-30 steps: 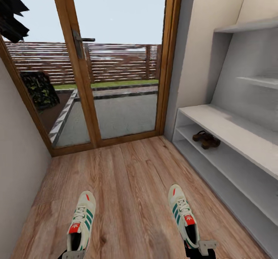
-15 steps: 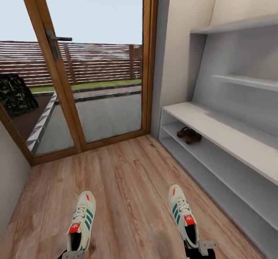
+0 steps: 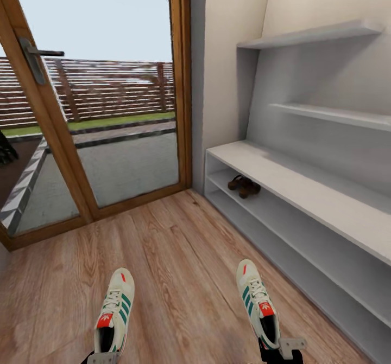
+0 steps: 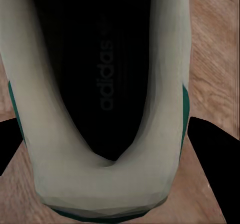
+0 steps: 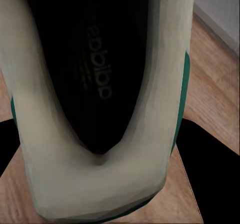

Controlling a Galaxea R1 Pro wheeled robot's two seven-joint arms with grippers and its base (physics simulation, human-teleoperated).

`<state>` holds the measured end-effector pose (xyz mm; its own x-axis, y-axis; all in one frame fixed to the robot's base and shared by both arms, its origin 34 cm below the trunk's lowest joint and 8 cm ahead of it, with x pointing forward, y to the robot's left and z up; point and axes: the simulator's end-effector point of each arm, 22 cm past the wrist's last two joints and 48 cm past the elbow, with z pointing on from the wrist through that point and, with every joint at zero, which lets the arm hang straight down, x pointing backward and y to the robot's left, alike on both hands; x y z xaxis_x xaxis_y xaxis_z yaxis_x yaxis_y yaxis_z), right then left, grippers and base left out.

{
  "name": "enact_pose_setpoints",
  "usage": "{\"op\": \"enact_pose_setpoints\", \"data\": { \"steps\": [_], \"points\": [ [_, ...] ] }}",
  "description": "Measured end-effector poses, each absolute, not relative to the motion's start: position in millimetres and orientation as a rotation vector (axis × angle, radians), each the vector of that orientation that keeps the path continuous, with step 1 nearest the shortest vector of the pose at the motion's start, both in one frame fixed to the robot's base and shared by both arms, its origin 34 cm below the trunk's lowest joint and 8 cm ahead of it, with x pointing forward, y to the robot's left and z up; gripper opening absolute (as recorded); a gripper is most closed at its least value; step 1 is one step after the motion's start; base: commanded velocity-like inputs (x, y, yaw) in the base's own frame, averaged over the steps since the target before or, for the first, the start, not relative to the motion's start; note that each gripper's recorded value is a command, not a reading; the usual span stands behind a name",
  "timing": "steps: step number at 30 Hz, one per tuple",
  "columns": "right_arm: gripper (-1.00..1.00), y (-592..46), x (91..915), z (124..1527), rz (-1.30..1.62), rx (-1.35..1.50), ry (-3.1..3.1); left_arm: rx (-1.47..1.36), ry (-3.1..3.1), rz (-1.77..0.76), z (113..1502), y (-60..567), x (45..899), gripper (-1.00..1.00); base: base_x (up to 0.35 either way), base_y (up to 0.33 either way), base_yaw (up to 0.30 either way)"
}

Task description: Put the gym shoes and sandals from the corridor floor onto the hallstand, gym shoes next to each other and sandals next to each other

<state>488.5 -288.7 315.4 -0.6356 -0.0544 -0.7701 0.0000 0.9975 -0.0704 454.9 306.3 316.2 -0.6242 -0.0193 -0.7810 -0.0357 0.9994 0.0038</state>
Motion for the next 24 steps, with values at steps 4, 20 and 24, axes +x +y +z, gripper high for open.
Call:
{"op": "enact_pose_setpoints", "data": {
  "steps": [4,20,24],
  "points": [
    [-1.00,-288.6,488.5,315.4,-0.080,-0.038,2.258,-0.038,2.245,0.023,316.2,306.3,454.9,-1.00,0.000,0.000,-0.266],
    [-1.00,-288.5,488.1,314.9,-0.079,-0.036,2.260,-0.038,2.247,0.024,315.7,306.3,454.5,-1.00,0.000,0.000,-0.266],
    [-1.00,-288.1,487.9,314.3,-0.079,-0.035,2.261,-0.038,2.249,0.024,314.9,306.3,453.8,-1.00,0.000,0.000,-0.263]
  ]
}}
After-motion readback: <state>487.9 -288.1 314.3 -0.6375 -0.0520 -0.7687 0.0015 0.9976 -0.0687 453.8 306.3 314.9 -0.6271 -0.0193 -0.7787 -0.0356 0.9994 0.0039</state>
